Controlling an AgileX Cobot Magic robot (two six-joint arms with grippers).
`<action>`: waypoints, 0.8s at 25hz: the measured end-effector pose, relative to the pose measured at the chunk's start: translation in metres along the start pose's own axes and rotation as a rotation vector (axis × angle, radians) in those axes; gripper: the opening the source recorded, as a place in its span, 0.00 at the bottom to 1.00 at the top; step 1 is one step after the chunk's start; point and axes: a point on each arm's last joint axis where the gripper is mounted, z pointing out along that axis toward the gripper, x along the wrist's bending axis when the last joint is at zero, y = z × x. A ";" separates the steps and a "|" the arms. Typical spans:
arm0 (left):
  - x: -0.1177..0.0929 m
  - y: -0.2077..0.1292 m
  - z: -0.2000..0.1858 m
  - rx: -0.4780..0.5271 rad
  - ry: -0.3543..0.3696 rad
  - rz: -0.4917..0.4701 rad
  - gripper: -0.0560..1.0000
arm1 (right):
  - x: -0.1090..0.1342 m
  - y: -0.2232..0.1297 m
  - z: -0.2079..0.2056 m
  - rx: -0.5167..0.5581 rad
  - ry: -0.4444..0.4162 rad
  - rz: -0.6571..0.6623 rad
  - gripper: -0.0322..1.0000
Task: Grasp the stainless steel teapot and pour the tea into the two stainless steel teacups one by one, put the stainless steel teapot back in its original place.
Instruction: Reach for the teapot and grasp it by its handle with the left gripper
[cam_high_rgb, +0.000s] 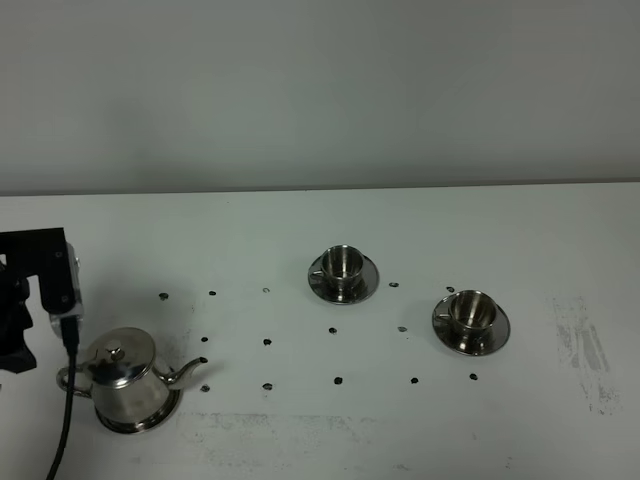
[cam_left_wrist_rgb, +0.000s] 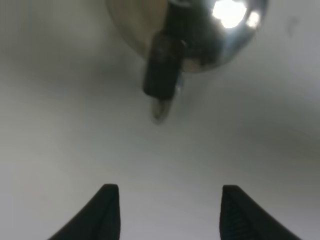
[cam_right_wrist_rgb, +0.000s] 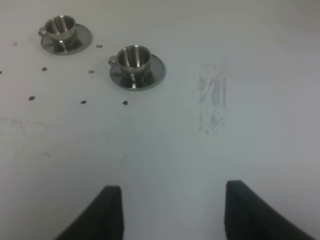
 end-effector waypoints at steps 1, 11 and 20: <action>0.005 0.002 0.004 -0.003 -0.003 -0.002 0.50 | 0.000 0.000 0.000 0.000 0.000 0.000 0.47; 0.016 0.018 0.031 -0.039 -0.077 0.156 0.50 | 0.000 0.000 0.000 0.000 0.000 0.000 0.47; 0.008 0.033 0.031 -0.027 -0.099 0.251 0.50 | 0.000 0.000 0.000 0.000 0.000 0.000 0.47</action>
